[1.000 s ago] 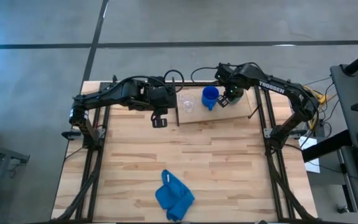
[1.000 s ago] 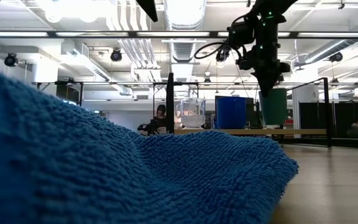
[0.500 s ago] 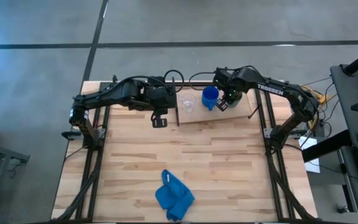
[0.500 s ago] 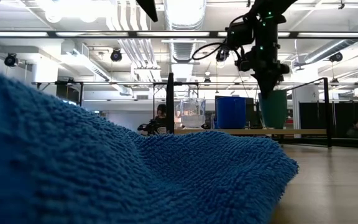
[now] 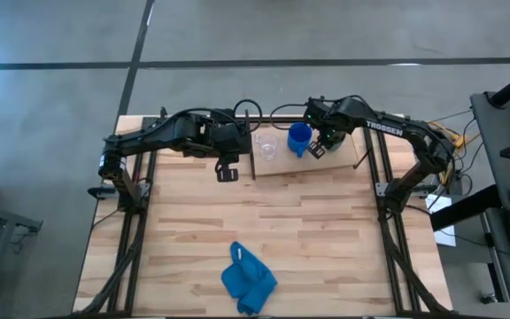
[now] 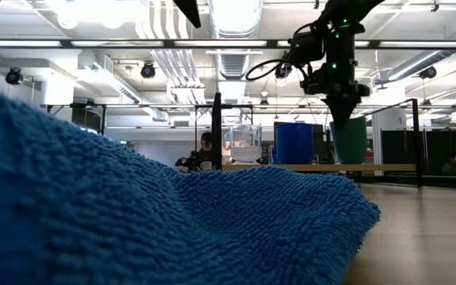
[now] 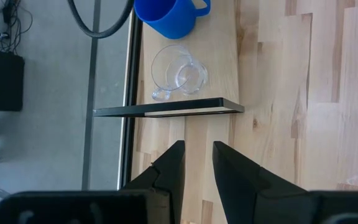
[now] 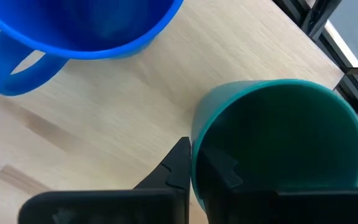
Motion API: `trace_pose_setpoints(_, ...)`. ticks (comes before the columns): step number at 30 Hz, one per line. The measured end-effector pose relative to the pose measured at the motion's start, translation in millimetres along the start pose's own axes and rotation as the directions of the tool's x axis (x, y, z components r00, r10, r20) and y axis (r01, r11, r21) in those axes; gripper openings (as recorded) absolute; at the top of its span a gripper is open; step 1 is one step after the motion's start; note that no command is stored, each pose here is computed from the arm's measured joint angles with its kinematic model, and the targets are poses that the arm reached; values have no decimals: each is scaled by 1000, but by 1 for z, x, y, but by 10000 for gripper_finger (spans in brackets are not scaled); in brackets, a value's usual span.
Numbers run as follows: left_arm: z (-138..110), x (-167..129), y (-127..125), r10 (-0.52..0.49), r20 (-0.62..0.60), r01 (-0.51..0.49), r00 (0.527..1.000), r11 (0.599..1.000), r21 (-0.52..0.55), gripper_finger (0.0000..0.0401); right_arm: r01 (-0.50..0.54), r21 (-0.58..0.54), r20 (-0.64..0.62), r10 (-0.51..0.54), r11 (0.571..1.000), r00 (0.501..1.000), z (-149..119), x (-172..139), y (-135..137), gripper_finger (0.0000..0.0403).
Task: Stack small to large cups/mugs on shelf
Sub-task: Put the green cup on the shelf, then return to Home Position
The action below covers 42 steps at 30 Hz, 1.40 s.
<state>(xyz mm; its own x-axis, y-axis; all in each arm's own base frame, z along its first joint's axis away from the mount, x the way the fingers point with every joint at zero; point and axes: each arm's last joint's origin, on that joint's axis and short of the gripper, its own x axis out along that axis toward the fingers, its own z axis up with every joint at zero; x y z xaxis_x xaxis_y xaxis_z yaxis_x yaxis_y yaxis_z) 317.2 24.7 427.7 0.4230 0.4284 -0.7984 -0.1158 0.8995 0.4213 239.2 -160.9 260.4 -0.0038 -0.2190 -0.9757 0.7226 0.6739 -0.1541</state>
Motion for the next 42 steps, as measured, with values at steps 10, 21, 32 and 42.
trace_pose_setpoints(10,0,0,0,0,0,0,1000,1000,2,68,-2,2,-1,2,1000,1000,0,0,0,63)
trace_pose_setpoints(21,0,0,0,0,0,0,1000,1000,3,68,0,2,-7,0,1000,1000,0,0,0,59)
trace_pose_setpoints(32,0,0,0,0,0,0,1000,1000,3,68,1,7,26,-2,1000,1000,-11,-18,-7,61)
trace_pose_setpoints(42,0,0,0,0,0,0,1000,1000,3,68,-36,37,184,29,999,983,-35,-59,-20,61)
